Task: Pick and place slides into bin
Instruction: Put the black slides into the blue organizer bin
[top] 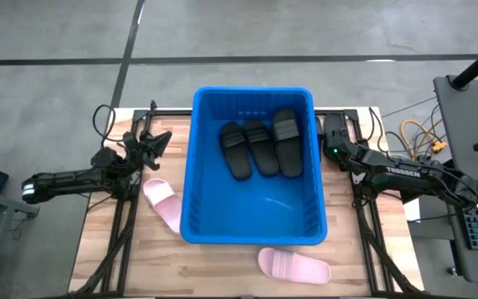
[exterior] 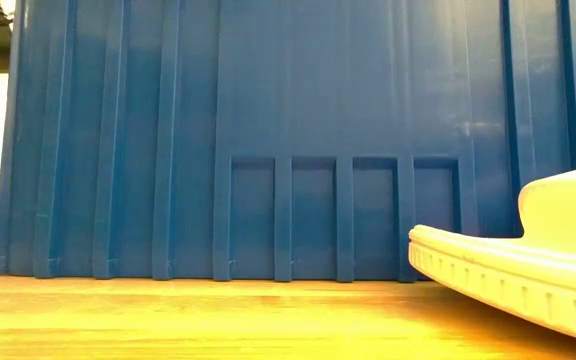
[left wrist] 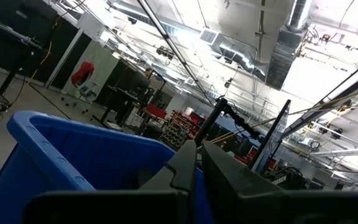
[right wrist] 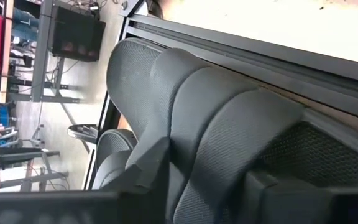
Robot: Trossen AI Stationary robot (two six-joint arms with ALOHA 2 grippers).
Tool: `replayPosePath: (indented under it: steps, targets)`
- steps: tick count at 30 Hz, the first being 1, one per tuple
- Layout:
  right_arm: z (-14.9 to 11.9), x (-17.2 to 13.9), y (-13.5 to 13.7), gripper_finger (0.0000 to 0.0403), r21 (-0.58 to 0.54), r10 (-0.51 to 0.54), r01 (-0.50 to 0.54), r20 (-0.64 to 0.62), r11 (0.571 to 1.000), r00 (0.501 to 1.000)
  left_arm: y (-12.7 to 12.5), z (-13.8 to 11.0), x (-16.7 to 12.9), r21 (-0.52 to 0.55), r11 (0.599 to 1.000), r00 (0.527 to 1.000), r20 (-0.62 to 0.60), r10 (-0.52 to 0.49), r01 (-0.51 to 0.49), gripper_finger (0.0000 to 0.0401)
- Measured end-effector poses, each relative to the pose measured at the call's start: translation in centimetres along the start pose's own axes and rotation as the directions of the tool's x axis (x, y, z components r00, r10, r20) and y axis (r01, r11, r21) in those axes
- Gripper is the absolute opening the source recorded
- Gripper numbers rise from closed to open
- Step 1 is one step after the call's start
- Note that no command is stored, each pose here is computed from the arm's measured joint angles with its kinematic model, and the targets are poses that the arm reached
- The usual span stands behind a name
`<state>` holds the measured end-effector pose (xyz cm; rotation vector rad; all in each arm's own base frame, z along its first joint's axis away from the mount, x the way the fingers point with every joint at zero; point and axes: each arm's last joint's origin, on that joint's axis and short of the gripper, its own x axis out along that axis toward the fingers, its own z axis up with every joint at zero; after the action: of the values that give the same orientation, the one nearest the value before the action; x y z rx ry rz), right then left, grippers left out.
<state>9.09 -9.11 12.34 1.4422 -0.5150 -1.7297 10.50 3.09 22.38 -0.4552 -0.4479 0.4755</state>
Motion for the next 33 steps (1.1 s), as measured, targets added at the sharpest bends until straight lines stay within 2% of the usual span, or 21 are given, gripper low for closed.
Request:
replayPosePath:
  steps: [5,7,14,24,27,30,33]
  targets:
    - [0.0,0.0,0.0,0.0030,-0.051,0.005,-0.005,0.001,0.999,1.000,0.0,0.0,0.0,0.000,1.000,1.000,0.000,0.000,0.000,0.0011]
    - [0.0,-0.1,0.2,0.0016,-0.070,0.022,-0.022,-0.005,0.997,1.000,0.0,0.0,0.0,0.000,1.000,1.000,0.000,0.000,0.000,0.0011]
    - [0.1,-0.8,1.6,0.0012,-0.066,0.114,-0.116,-0.030,0.991,0.993,0.0,0.0,0.0,-0.001,1.000,1.000,0.001,0.000,0.000,0.0011]
    - [1.3,-4.0,6.0,0.0012,-0.128,0.209,-0.215,-0.053,0.968,0.976,0.0,0.0,0.0,0.000,1.000,1.000,0.001,0.000,0.000,0.0011]
    - [1.7,-5.2,7.5,0.0012,-0.236,0.245,-0.252,-0.057,0.939,0.968,0.0,0.0,0.0,0.000,1.000,1.000,0.002,0.000,0.000,0.0011]
    - [2.4,-6.9,9.7,0.0012,-0.272,0.322,-0.327,-0.066,0.905,0.945,0.0,0.0,0.0,0.001,1.000,1.000,0.000,0.000,0.000,0.0011]
    - [3.1,-8.4,11.4,0.0012,-0.358,0.367,-0.367,-0.068,0.859,0.928,0.0,0.0,0.0,0.001,1.000,1.000,0.000,0.000,0.000,0.0011]
